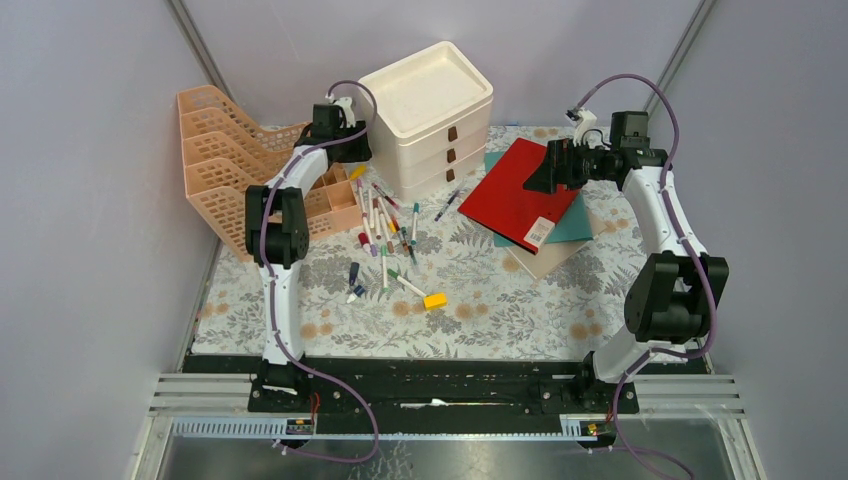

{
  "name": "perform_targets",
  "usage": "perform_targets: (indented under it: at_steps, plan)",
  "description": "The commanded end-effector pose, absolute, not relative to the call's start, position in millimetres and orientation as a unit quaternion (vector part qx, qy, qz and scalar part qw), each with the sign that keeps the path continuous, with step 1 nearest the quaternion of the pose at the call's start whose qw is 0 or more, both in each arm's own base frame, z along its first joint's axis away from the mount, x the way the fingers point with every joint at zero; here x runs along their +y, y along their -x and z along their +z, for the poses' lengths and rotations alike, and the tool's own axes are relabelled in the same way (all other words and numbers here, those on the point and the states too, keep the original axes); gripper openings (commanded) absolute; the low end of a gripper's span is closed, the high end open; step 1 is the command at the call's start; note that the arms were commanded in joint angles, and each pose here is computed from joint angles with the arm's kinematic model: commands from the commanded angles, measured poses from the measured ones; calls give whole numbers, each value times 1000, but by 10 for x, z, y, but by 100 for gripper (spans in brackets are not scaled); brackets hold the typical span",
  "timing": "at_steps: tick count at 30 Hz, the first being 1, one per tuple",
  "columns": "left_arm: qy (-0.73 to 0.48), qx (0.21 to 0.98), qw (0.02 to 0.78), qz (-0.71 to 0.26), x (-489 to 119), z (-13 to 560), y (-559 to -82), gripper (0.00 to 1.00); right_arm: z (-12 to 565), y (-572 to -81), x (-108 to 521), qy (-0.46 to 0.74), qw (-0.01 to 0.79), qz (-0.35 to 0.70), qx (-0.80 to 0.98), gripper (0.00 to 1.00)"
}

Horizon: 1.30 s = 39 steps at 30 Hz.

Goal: Organize the desk
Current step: Pick up the stationery from the center of the board.

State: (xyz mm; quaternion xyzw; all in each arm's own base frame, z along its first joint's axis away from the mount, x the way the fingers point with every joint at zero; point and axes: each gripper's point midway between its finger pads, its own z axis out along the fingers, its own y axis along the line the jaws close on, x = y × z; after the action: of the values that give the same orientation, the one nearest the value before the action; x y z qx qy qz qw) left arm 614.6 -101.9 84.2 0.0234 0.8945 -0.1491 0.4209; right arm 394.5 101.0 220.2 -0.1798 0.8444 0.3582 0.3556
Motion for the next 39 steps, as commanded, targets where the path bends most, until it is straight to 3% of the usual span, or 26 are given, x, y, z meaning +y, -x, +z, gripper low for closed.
perform_targets:
  at_steps: [1, 25, 34, 39]
  plan:
    - [-45, 888, 437, -138, -968, 896, -6207, 59, 2285, -3974, 995, 183, 370, 355, 839, 100]
    - [-77, 915, 392, -49, -592, 411, -6050, 58, 2274, -3939, 1023, 182, 365, 366, 837, 100]
    - [-97, 935, 340, 20, -452, 152, -5698, 54, 2258, -3951, 1014, 182, 364, 366, 837, 100]
    - [-129, 927, 350, -32, -649, 254, -5667, 54, 2242, -3952, 1013, 180, 361, 370, 837, 100]
